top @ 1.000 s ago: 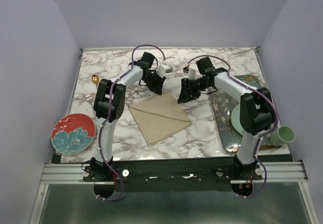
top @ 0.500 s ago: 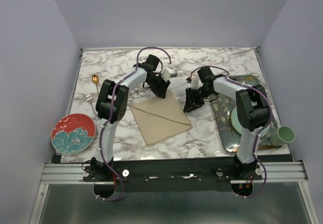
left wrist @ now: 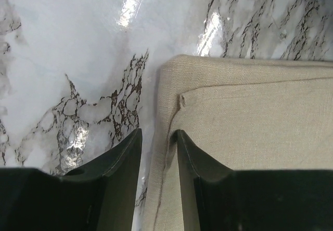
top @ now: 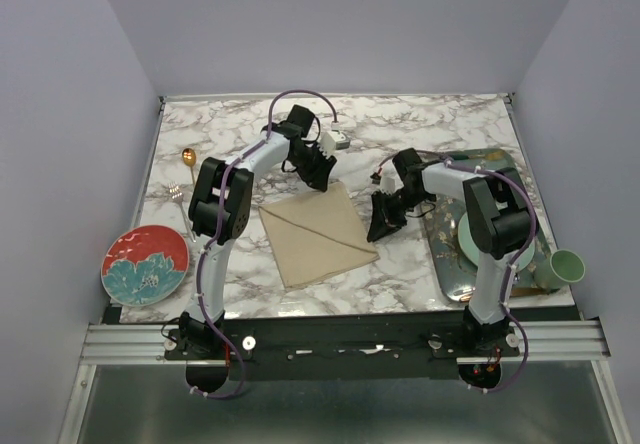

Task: Fold the napkin into a case and place the utensils inside
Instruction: Move the upper triangle-folded napkin to the center of the board.

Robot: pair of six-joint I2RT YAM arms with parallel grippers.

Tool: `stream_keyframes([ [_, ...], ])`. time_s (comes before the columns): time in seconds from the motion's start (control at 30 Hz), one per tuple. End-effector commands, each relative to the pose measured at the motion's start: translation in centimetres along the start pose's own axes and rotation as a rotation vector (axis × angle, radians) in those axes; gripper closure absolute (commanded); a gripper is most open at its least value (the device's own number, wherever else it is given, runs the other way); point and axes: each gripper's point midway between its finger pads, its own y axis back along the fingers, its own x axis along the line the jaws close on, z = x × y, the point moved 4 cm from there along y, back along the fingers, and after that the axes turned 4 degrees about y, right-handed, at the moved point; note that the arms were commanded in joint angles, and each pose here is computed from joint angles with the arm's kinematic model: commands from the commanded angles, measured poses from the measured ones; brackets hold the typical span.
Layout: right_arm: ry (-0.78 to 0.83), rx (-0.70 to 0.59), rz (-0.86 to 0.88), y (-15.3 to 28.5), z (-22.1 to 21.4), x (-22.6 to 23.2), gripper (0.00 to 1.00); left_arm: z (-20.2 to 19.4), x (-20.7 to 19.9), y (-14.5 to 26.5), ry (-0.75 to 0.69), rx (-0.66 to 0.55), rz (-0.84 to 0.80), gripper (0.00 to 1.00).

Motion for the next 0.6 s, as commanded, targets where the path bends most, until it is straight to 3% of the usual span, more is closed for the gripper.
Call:
stream_keyframes([
  [0.0, -0.03, 0.067, 0.029, -0.5, -2.5, 0.6, 0.75, 1.3, -0.2, 0.6, -0.011, -0.032, -0.015, 0.59],
  [0.33, -0.049, 0.063, 0.085, 0.0, -3.2, 2.5, 0.7, 1.2, -1.8, -0.1, -0.036, -0.008, -0.066, 0.66],
  [0.57, 0.081, -0.087, 0.048, 3.6, 0.6, 3.7, 0.51, 0.7, -3.0, -0.5, -0.103, 0.029, -0.072, 0.81],
])
